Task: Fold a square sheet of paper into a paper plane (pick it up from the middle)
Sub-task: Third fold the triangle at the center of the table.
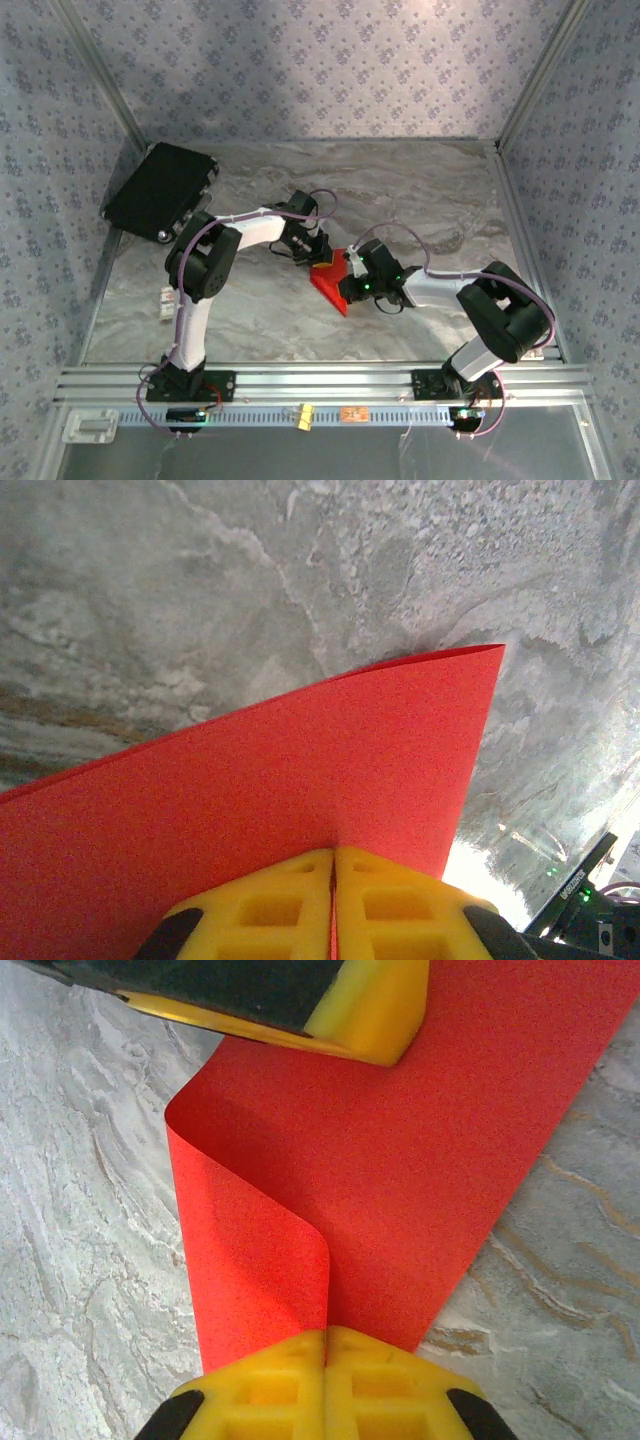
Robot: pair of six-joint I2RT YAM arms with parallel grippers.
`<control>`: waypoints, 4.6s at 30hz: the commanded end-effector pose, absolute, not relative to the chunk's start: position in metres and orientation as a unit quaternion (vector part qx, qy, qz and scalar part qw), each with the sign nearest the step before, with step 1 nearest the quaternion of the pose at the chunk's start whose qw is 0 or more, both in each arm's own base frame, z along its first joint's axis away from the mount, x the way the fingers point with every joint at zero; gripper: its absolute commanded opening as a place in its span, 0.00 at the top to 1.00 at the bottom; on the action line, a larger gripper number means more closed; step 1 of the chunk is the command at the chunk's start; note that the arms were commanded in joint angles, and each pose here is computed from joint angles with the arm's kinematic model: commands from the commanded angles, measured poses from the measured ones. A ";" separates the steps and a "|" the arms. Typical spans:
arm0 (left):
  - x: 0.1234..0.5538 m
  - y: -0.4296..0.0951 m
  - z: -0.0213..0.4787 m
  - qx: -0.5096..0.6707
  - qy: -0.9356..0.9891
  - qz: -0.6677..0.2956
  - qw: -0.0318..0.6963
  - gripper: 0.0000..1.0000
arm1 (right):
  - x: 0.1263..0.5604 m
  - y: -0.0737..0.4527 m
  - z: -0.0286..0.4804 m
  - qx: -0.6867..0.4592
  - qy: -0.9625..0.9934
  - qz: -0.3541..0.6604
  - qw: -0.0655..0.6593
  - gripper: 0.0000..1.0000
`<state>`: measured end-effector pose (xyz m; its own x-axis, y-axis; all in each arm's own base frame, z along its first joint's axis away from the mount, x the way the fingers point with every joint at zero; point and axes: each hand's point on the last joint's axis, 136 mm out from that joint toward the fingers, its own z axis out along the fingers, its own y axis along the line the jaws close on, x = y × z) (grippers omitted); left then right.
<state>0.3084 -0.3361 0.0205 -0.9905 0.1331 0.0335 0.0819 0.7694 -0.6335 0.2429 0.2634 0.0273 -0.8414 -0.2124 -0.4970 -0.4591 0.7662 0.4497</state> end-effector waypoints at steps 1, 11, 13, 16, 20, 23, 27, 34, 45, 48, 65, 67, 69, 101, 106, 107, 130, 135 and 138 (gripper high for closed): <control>0.296 -0.330 -0.002 -0.053 -0.949 0.304 0.062 0.91 | 0.244 0.262 0.023 -0.182 0.918 0.285 0.207 0.94; 0.298 -0.331 0.002 -0.056 -0.948 0.307 0.058 0.91 | 0.236 0.259 0.009 -0.180 0.927 0.271 0.189 0.94; 0.301 -0.334 0.008 -0.060 -0.947 0.311 0.052 0.89 | 0.236 0.258 0.009 -0.179 0.927 0.268 0.190 0.94; 0.310 -0.337 0.025 -0.067 -0.946 0.316 0.029 0.85 | 0.235 0.258 0.007 -0.178 0.928 0.267 0.190 0.94; 0.331 -0.331 0.061 -0.056 -0.944 0.323 -0.029 0.70 | 0.237 0.260 0.006 -0.174 0.928 0.270 0.189 0.94; 0.338 -0.321 0.084 -0.041 -0.940 0.332 -0.068 0.63 | 0.239 0.259 0.006 -0.170 0.929 0.266 0.193 0.94; 0.331 -0.307 0.100 -0.026 -0.934 0.344 -0.093 0.59 | 0.241 0.257 0.008 -0.169 0.929 0.263 0.198 0.94; 0.295 -0.311 0.107 -0.007 -0.897 0.434 -0.077 0.90 | 0.243 0.254 0.010 -0.165 0.931 0.256 0.202 0.94; 0.265 -0.324 0.089 0.017 -0.874 0.481 -0.065 1.00 | 0.234 0.246 0.007 -0.162 0.934 0.247 0.201 0.94; 0.264 -0.325 0.083 0.024 -0.873 0.484 -0.058 1.00 | 0.233 0.244 0.007 -0.161 0.934 0.247 0.204 0.94; 0.256 -0.335 0.057 0.033 -0.880 0.473 -0.032 1.00 | 0.232 0.239 0.007 -0.158 0.934 0.245 0.208 0.93; 0.253 -0.336 0.055 0.029 -0.880 0.472 -0.030 1.00 | 0.231 0.239 0.007 -0.159 0.934 0.245 0.207 0.93; 0.252 -0.338 0.052 0.027 -0.881 0.471 -0.027 1.00 | 0.232 0.239 0.007 -0.158 0.933 0.247 0.208 0.93; 0.240 -0.319 0.007 0.048 -0.918 0.393 0.005 1.00 | 0.239 0.249 0.028 -0.153 0.927 0.268 0.213 0.78; 0.241 -0.320 0.010 0.045 -0.917 0.397 0.001 1.00 | 0.247 0.236 0.048 -0.112 0.933 0.258 0.225 0.62; 0.241 -0.320 0.011 0.044 -0.916 0.398 0.000 1.00 | 0.247 0.234 0.052 -0.101 0.933 0.259 0.228 0.60; 0.244 -0.322 0.017 0.040 -0.913 0.405 -0.010 1.00 | 0.212 0.300 0.044 -0.133 0.928 0.327 0.116 0.92; 0.246 -0.321 0.018 0.041 -0.913 0.406 -0.010 1.00 | 0.205 0.292 0.024 -0.119 0.936 0.316 0.098 0.92; 0.246 -0.321 0.017 0.042 -0.913 0.406 -0.010 1.00 | 0.201 0.287 0.015 -0.109 0.939 0.314 0.090 0.92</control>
